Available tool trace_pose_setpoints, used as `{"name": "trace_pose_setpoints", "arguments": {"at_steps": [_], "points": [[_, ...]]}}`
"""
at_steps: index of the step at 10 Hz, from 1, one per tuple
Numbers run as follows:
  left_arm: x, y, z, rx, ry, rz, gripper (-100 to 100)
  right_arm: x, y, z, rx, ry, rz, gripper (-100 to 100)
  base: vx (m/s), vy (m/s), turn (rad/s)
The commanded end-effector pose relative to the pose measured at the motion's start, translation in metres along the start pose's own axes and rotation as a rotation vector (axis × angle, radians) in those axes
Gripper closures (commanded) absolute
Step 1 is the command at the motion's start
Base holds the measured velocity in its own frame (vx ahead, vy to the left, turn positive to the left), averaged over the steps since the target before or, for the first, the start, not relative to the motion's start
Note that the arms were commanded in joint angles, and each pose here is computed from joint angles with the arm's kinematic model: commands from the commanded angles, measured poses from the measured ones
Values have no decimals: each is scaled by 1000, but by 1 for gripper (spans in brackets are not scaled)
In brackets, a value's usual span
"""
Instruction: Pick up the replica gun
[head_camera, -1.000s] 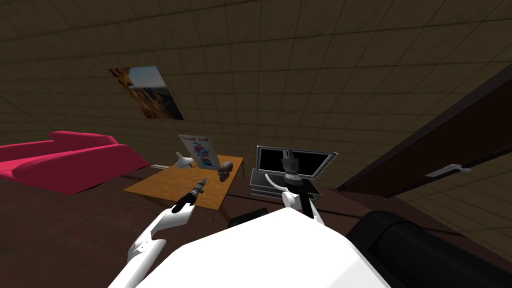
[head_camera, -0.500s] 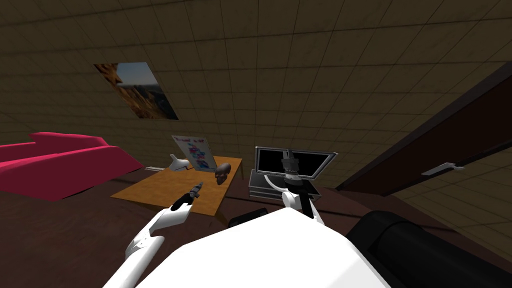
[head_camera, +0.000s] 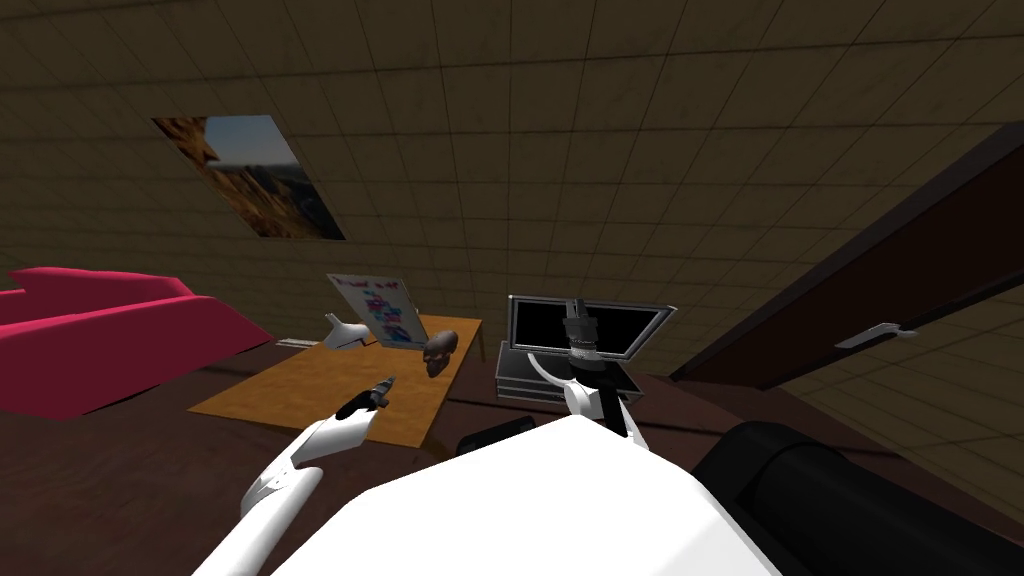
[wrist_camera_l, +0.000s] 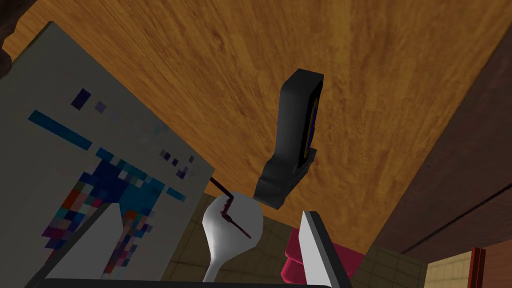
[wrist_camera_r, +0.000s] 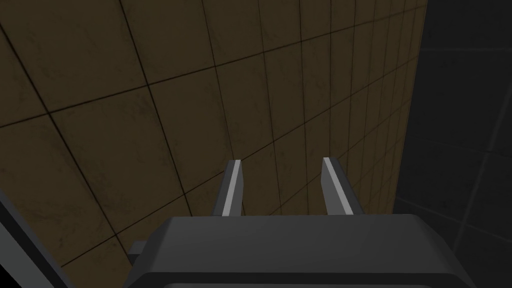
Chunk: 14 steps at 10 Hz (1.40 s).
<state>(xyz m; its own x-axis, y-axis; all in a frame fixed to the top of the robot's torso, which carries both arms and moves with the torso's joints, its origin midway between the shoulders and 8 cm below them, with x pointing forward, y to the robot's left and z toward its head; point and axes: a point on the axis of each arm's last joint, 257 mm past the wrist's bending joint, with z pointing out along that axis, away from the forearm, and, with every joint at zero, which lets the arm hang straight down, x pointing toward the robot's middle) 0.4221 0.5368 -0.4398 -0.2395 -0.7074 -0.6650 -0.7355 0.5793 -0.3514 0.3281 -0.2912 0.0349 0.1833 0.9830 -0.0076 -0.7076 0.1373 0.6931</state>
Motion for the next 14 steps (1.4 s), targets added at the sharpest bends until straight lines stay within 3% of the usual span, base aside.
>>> {"name": "trace_pose_setpoints", "arguments": {"at_steps": [1,2,3,5,6,8,11,14], "points": [[4,15,1,-46,18,5,-100,0,0,0,0,0,0,0,62,-8,-27],[5,37,5,-109,41,10,-100,0,0,0,0,0,0,0,66,-19,-32],[5,37,5,-109,41,10,-100,0,0,0,0,0,0,0,60,-16,-23],[6,71,8,-211,83,12,-100,0,0,0,0,0,0,0,71,-11,-46],[8,75,7,-221,88,12,-100,0,0,0,0,0,0,0,85,-13,-17],[12,105,6,-310,132,8,-100,0,0,0,0,0,0,0,83,-10,-38],[15,119,4,-352,154,4,-100,0,0,0,0,0,0,0,46,-5,-14],[20,148,-3,-441,204,-6,-100,0,0,0,0,0,0,0,60,-8,-28]]}}
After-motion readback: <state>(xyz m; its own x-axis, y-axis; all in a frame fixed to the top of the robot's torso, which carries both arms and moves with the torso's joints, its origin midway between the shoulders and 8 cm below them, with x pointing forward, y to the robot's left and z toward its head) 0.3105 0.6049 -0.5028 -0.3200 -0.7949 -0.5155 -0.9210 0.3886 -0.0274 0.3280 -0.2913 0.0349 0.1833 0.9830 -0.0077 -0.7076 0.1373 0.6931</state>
